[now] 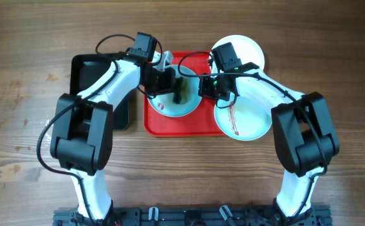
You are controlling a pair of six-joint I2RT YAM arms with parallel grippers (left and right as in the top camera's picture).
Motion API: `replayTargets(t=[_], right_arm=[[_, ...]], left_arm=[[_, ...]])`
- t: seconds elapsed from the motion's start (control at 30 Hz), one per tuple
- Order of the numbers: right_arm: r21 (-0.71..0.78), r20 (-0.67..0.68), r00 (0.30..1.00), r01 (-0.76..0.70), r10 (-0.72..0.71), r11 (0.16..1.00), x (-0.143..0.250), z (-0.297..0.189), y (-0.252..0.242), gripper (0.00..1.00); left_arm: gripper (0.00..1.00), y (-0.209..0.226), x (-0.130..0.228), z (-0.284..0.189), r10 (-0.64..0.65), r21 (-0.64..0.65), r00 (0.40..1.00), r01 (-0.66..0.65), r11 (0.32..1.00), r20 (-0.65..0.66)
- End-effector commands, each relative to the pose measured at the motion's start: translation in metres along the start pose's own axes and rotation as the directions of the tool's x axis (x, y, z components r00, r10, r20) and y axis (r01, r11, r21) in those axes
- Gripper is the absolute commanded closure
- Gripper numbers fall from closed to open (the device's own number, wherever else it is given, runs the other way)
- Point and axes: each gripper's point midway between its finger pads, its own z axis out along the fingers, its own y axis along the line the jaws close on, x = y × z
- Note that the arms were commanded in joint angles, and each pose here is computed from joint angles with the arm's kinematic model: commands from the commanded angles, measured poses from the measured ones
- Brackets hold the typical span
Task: Clean dirty plates on tray and stack at the side
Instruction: 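Scrub the plate surface with the sponge in the left gripper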
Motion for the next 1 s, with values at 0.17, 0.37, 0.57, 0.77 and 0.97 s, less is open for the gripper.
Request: replayTargets(t=[0.17, 0.37, 0.57, 0.77, 0.97], right_arm=[[-0.016, 0.031, 1.000, 0.004, -0.004, 1.000, -0.007, -0.011, 0.007, 0.96], [-0.016, 0.031, 1.000, 0.004, -0.004, 1.000, -0.007, -0.011, 0.007, 0.96], [-0.016, 0.031, 1.000, 0.004, -0.003, 1.000, -0.007, -0.011, 0.007, 0.96], [-0.016, 0.031, 1.000, 0.004, -0.004, 1.000, -0.007, -0.011, 0.007, 0.96], [-0.017, 0.031, 0.999, 0.004, -0.004, 1.000, -0.007, -0.011, 0.007, 0.96]], left_arm=[[0.96, 0.067, -0.042, -0.014, 0.004, -0.357, 0.975, 0.077, 0.931, 0.220], [0.96, 0.088, -0.036, -0.022, -0.028, -0.460, 0.973, 0.134, 0.878, 0.231], [0.96, 0.092, -0.005, -0.020, -0.128, -0.470, 0.982, 0.181, 0.864, 0.141], [0.96, 0.067, 0.043, -0.011, -0.243, -0.352, 0.968, 0.205, 0.913, -0.068], [0.96, 0.021, 0.055, -0.004, -0.192, -0.101, 0.960, 0.175, 0.979, -0.203]])
